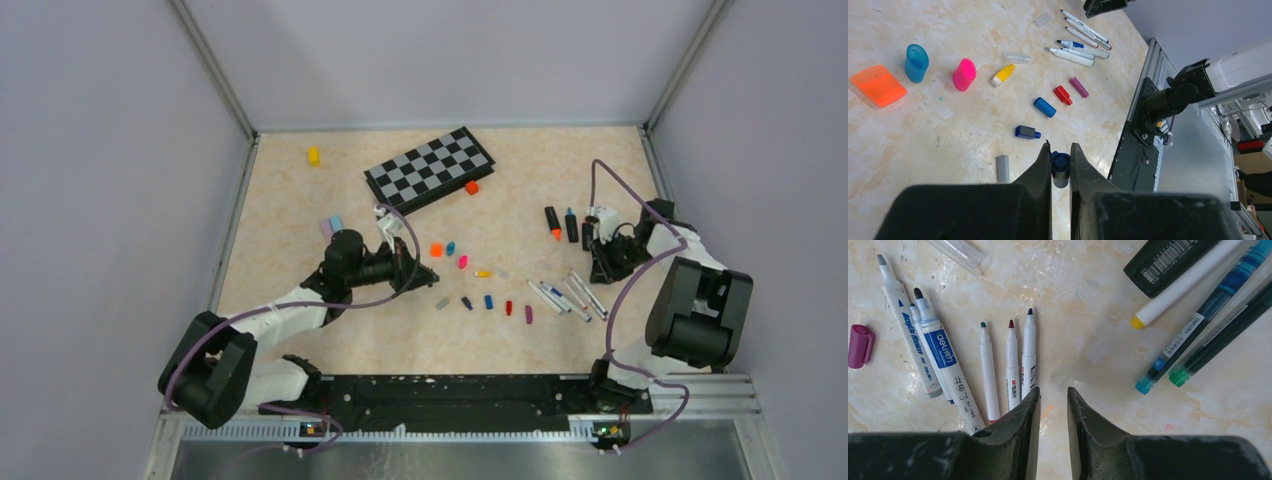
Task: Open the pen caps
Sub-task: Place the pen at the center of the board, then place the pen cap at the center of the board.
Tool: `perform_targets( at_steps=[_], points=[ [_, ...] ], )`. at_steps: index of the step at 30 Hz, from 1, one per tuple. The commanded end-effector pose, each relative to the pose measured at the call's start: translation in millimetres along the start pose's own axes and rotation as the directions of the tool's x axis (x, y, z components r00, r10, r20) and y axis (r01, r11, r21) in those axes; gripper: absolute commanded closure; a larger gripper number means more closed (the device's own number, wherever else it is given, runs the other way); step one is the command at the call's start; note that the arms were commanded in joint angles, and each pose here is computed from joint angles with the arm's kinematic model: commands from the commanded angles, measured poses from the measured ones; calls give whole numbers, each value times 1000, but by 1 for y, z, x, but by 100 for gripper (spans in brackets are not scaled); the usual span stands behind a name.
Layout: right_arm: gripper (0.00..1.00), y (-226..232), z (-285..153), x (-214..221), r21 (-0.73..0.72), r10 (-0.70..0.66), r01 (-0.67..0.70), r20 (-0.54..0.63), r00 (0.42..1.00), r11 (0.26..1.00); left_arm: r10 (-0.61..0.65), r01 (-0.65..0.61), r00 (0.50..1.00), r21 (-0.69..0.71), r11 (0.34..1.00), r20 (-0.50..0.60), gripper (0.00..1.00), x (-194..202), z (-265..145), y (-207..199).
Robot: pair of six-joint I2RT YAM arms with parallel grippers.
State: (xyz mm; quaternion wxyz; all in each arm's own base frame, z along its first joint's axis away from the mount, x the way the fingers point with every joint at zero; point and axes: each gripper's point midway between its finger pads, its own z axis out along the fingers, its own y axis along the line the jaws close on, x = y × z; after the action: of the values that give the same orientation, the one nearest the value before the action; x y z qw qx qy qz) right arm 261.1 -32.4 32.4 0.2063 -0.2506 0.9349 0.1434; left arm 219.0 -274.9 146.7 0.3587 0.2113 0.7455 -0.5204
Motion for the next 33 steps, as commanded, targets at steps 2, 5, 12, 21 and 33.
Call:
perform_targets(
  at_steps=[2,5,12,21,33],
  points=[
    [75,-1,-7,-11,0,2,-2,51,999,1000,42,-44,998,60,997,35,100,-18,3,-27],
    [75,3,-17,-23,-2,-15,15,94,995,1000,43,-44,999,65,997,16,100,-15,8,-36],
    [75,33,-56,-69,-48,-70,88,295,953,995,72,-69,996,54,996,-51,100,1,35,-64],
    [74,55,-68,-83,-56,-75,109,424,903,992,22,-22,986,3,1000,-167,100,29,104,-95],
    [73,48,-80,-87,8,-50,52,430,902,999,-87,52,913,-97,994,-399,99,79,200,-91]
  ],
)
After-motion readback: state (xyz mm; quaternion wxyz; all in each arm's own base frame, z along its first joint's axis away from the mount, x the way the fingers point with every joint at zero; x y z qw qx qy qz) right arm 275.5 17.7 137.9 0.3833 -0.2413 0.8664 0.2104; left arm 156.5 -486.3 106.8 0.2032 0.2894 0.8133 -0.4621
